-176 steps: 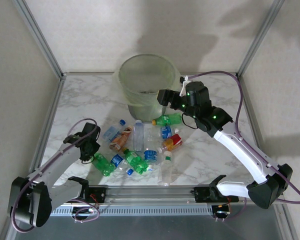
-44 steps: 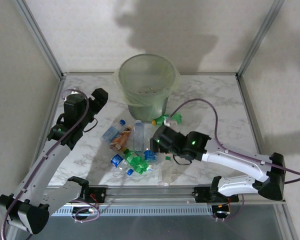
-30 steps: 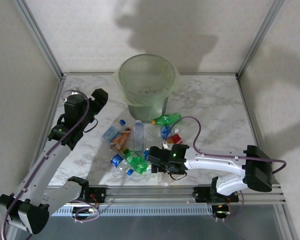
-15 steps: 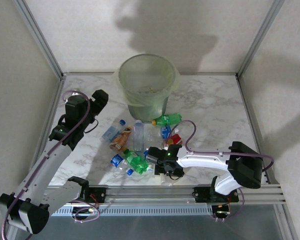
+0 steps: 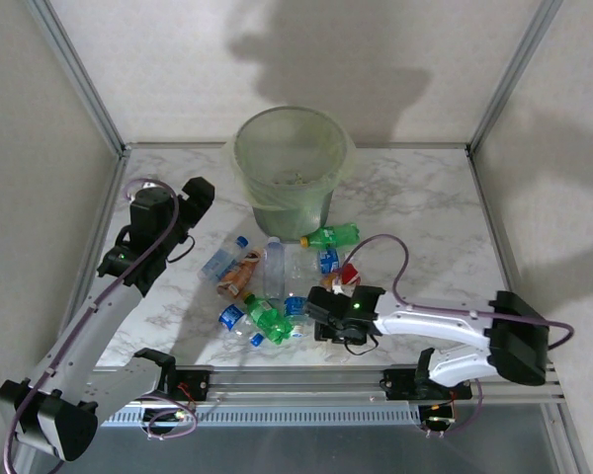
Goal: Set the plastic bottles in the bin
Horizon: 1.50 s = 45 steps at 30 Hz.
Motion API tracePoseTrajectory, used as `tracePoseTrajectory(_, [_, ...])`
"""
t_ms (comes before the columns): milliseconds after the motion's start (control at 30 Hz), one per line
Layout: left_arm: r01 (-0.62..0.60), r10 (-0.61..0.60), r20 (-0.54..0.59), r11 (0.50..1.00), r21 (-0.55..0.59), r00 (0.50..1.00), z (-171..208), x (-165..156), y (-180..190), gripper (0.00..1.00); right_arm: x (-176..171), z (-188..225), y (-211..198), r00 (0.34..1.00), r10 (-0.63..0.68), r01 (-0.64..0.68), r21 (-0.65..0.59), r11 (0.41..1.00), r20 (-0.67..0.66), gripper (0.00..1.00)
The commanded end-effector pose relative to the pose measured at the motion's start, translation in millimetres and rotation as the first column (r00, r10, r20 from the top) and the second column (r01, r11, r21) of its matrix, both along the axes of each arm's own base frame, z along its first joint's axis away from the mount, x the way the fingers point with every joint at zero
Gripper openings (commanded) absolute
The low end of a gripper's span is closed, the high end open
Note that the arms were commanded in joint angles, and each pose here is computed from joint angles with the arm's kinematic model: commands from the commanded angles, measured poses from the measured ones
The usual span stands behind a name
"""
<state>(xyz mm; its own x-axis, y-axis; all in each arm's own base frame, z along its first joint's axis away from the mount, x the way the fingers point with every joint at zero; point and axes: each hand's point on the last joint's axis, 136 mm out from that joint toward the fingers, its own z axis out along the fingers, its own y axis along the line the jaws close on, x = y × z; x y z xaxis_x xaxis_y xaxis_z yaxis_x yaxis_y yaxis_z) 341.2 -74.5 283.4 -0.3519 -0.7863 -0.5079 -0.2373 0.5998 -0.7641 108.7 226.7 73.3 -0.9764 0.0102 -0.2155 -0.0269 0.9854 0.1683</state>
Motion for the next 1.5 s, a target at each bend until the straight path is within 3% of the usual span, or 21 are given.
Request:
tracePoseTrajectory(0, [-0.02, 0.017, 0.069, 0.999, 0.038, 0.997, 36, 2, 8, 0.87, 27, 56, 15, 0.982, 0.048, -0.066, 0.093, 0.993, 0.183, 0.58])
tracePoseTrajectory(100, [-0.016, 0.009, 0.135, 0.999, 0.051, 0.991, 68, 1, 9, 0.89, 43, 109, 37, 0.939, 0.1, -0.169, 0.186, 0.968, 0.33, 0.57])
tracePoseTrajectory(200, [0.099, -0.097, 0.243, 0.995, 0.005, 0.965, 104, 0, -12, 0.89, 59, 165, 62, 0.867, 0.134, -0.281, 0.248, 0.927, 0.48, 0.58])
tracePoseTrajectory(267, [0.263, -0.24, 0.338, 0.965, -0.024, 0.91, 131, -3, -41, 0.87, 69, 198, 75, 0.816, 0.15, -0.342, 0.258, 0.904, 0.558, 0.58])
tracePoseTrajectory(367, [0.482, -0.432, 0.414, 0.876, -0.018, 0.801, 159, -12, -82, 0.84, 85, 245, 93, 0.724, 0.166, -0.432, 0.252, 0.866, 0.67, 0.57])
tracePoseTrajectory(500, [0.624, -0.592, 0.434, 0.777, 0.083, 0.679, 171, -28, -117, 0.83, 115, 298, 105, 0.613, 0.146, -0.499, 0.236, 0.834, 0.777, 0.6])
tracePoseTrajectory(667, [0.713, -0.666, 0.465, 0.694, 0.1, 0.583, 174, -43, -138, 0.88, 148, 326, 113, 0.544, 0.134, -0.543, 0.225, 0.809, 0.828, 0.59])
tracePoseTrajectory(833, [0.737, -0.692, 0.444, 0.669, 0.097, 0.569, 166, -40, -146, 0.9, 153, 335, 119, 0.521, 0.154, -0.585, 0.22, 0.781, 0.84, 0.59])
tracePoseTrajectory(1033, [0.789, -0.74, 0.44, 0.605, 0.106, 0.509, 161, -47, -168, 0.87, 153, 331, 124, 0.533, 0.169, -0.594, 0.224, 0.772, 0.829, 0.59])
tracePoseTrajectory(1467, [0.778, -0.743, 0.428, 0.614, 0.129, 0.515, 158, -43, -169, 0.7, 146, 320, 135, 0.541, 0.229, -0.636, 0.215, 0.741, 0.809, 0.59])
